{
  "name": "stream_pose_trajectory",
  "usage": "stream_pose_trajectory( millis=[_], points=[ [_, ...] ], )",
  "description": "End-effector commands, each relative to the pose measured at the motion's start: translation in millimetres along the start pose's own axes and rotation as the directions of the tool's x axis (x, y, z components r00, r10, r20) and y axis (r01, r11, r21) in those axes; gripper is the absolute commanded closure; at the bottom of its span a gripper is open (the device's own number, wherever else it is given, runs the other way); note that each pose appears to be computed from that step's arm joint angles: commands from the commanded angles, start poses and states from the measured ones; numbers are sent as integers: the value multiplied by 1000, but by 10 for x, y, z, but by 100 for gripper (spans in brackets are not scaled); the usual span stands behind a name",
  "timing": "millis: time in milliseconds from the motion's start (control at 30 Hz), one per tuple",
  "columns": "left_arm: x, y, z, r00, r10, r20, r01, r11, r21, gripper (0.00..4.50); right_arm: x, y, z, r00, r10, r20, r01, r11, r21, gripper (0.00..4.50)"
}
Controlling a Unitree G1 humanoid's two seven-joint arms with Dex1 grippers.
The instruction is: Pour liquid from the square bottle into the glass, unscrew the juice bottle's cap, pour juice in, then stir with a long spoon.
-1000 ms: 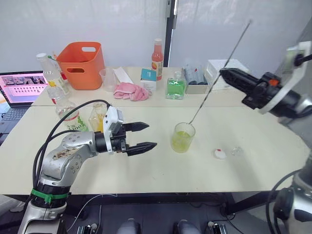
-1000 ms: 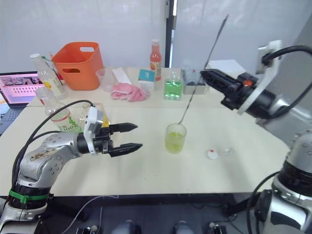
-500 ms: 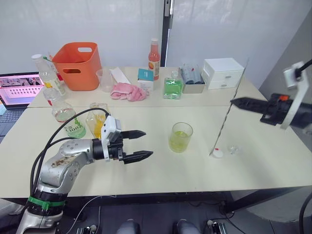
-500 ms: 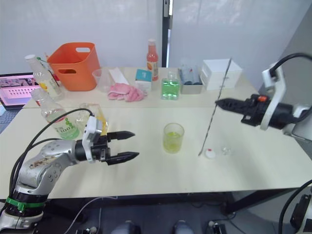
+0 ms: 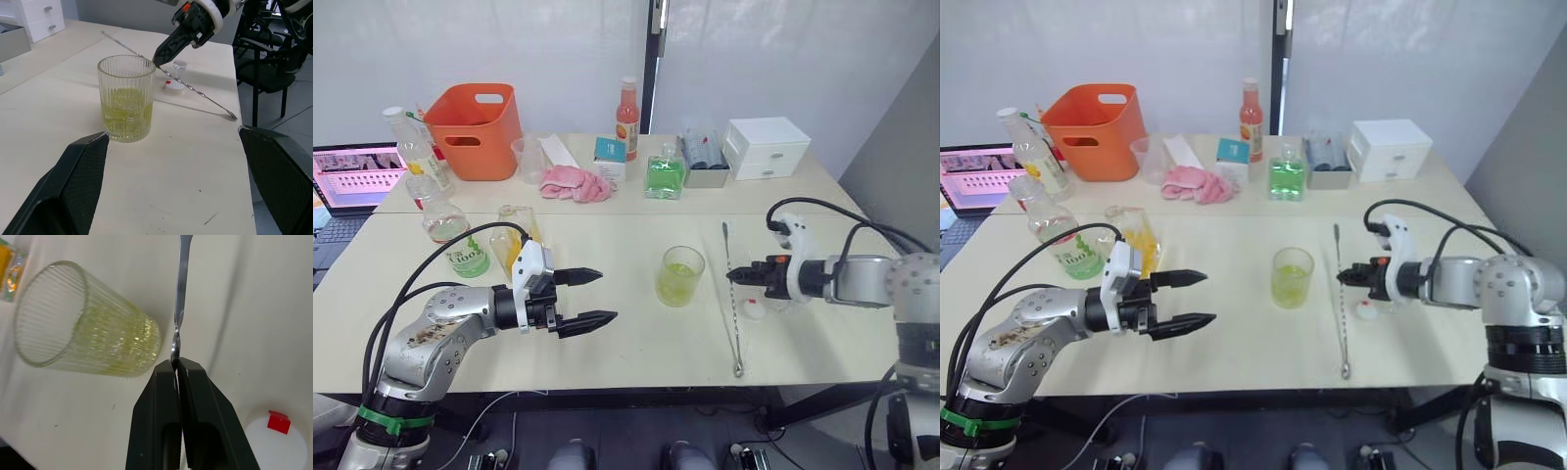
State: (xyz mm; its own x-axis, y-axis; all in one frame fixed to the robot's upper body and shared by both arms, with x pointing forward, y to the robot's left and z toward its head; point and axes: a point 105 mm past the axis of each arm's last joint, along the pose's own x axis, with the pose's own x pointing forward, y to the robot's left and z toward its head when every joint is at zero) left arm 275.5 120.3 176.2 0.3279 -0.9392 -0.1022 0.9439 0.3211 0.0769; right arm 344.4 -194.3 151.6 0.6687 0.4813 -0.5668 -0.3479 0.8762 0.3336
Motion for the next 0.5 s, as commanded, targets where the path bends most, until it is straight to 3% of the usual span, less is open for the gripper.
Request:
stream_pose_trajectory(
  millis=[33, 367, 500],
  points=[
    [-24, -8, 135, 1000, 2, 23, -3, 999, 44, 2, 102, -59, 24, 999, -47, 21, 47, 999, -17, 450],
    [-37, 6, 141, 1000, 12, 16, -13, 999, 38, 2, 311, -153, -172, 996, -92, -13, 92, 995, -29, 450],
    [-55, 7, 131, 1000, 18, 9, -18, 999, 37, 0, 329, -130, -175, 997, -73, 19, 74, 997, -12, 325]
  ],
)
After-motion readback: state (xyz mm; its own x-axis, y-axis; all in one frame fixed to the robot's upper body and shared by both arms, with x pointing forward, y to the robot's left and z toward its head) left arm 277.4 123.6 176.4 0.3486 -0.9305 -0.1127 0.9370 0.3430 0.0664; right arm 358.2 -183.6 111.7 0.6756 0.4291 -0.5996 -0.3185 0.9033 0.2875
